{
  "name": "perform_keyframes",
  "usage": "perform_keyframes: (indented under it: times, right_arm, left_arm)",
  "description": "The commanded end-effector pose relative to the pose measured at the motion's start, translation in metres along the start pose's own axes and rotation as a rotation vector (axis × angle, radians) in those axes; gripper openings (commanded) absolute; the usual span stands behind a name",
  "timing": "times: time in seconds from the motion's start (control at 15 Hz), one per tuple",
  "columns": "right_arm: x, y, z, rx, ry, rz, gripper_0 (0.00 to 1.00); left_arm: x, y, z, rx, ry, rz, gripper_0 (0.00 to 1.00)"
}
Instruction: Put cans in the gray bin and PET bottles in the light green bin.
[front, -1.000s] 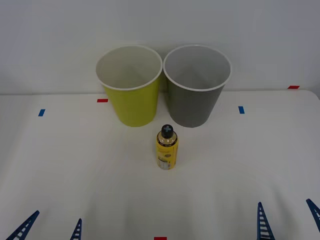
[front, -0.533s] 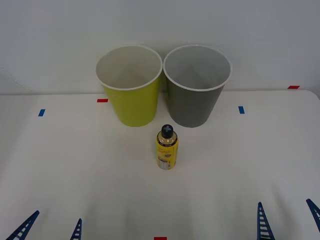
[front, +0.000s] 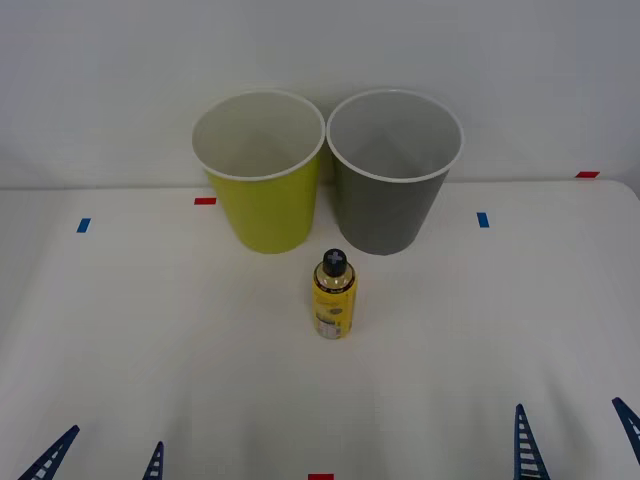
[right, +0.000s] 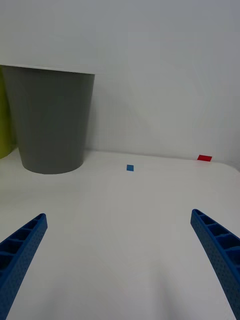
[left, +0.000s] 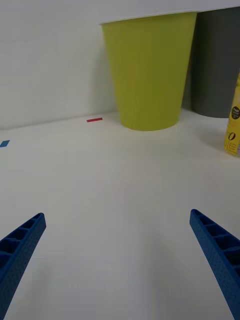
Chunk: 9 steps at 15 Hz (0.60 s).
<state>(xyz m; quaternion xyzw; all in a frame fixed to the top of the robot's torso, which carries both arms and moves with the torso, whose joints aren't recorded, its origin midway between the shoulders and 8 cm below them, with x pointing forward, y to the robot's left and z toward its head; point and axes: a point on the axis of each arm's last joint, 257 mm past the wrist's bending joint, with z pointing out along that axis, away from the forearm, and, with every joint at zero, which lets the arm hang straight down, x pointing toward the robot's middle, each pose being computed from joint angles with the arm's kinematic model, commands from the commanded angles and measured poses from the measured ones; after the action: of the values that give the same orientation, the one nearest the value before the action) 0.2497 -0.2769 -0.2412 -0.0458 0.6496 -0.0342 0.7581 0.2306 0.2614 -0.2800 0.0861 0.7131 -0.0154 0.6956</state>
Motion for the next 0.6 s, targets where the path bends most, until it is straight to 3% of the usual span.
perform_keyframes:
  times: [0.07,0.27,0.4,0.6]
  right_arm:
    - [0.000,0.000,0.000,0.000,0.000,0.000,1.00]
    - [0.000,0.000,0.000,0.000,0.000,0.000,1.00]
    - [0.000,0.000,0.000,0.000,0.000,0.000,1.00]
    - [0.000,0.000,0.000,0.000,0.000,0.000,1.00]
  left_arm:
    - [-0.021,-0.035,0.025,0.145,-0.085,0.003,1.00]
    - [-0.022,-0.060,0.051,0.283,-0.084,0.050,1.00]
    - [-0.028,-0.085,0.066,0.371,-0.097,0.020,1.00]
    - [-0.027,-0.108,0.082,0.466,-0.098,-0.008,1.00]
